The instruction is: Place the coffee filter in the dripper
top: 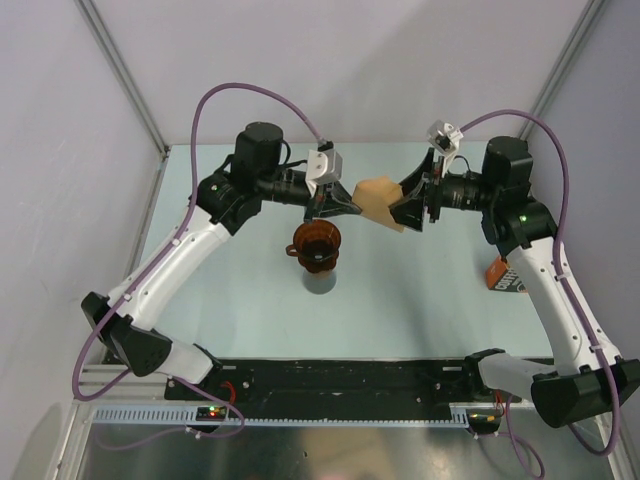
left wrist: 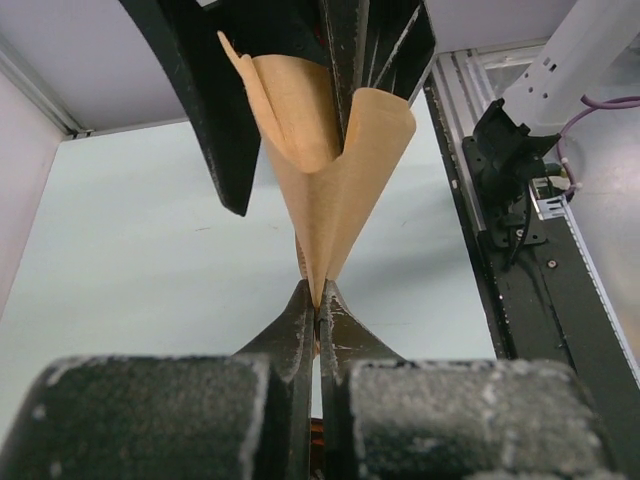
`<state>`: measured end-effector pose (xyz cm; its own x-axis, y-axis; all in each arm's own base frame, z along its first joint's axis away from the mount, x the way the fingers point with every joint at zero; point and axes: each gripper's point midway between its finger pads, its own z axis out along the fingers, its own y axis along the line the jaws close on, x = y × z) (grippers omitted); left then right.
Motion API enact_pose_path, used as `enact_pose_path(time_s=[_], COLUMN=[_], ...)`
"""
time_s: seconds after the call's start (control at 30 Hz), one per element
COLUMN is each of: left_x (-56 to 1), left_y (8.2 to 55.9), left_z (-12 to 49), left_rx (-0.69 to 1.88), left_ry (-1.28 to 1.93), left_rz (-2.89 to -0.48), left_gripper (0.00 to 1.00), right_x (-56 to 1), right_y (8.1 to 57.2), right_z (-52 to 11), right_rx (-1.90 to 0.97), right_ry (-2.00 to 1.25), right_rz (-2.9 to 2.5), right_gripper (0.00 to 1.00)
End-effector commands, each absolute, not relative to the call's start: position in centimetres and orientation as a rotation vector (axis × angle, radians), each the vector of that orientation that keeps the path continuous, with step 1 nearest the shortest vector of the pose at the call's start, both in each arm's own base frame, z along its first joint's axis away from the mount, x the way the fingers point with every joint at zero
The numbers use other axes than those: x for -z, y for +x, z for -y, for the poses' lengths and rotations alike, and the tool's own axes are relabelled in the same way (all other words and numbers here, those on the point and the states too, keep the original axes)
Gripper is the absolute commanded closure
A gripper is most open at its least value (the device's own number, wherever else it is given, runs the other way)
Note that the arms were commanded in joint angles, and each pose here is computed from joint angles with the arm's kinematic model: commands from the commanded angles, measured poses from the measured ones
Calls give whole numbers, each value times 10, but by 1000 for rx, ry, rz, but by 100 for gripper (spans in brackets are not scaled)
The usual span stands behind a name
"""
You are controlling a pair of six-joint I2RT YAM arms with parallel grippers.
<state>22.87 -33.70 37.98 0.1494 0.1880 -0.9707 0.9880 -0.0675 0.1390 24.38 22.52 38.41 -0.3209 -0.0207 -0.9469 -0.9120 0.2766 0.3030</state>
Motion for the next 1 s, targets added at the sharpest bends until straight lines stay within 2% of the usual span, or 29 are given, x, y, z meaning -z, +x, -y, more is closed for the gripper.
enact_pose_path(time_s=[0.0,0.1,0.27,0.47,0.53,0.63,0.7,0.9,0.97], left_x=[-409,-409,-408,-408,-407,-408,-410,-413,-410], left_y=[217,216,217,215,215,219,224,251,264], left_z=[337,338,342,343,343,343,341,327,322], left_rx=[1083,1107,1148,1195,1201,1188,1166,971,852], left_ry=[1455,1456,1444,1428,1424,1406,1383,1303,1279], left_rz=[-1122,-1125,-1158,-1196,-1207,-1228,-1247,-1285,-1288], left_gripper=[100,100,100,98,97,93,81,12,3], right_x=[-406,-410,-407,-407,-408,-407,-406,-407,-411], right_y=[237,235,232,229,228,228,229,251,262], right_z=[-226,-230,-236,-239,-240,-241,-240,-232,-230], right_rx=[-1122,-1084,-1030,-1039,-1053,-1065,-1072,-1180,-1240], right_ry=[-1037,-1098,-1171,-1197,-1200,-1190,-1168,-933,-810], right_rz=[-1418,-1342,-1276,-1253,-1246,-1263,-1294,-1483,-1544], right_gripper=[31,34,49,48,61,88,97,100,100])
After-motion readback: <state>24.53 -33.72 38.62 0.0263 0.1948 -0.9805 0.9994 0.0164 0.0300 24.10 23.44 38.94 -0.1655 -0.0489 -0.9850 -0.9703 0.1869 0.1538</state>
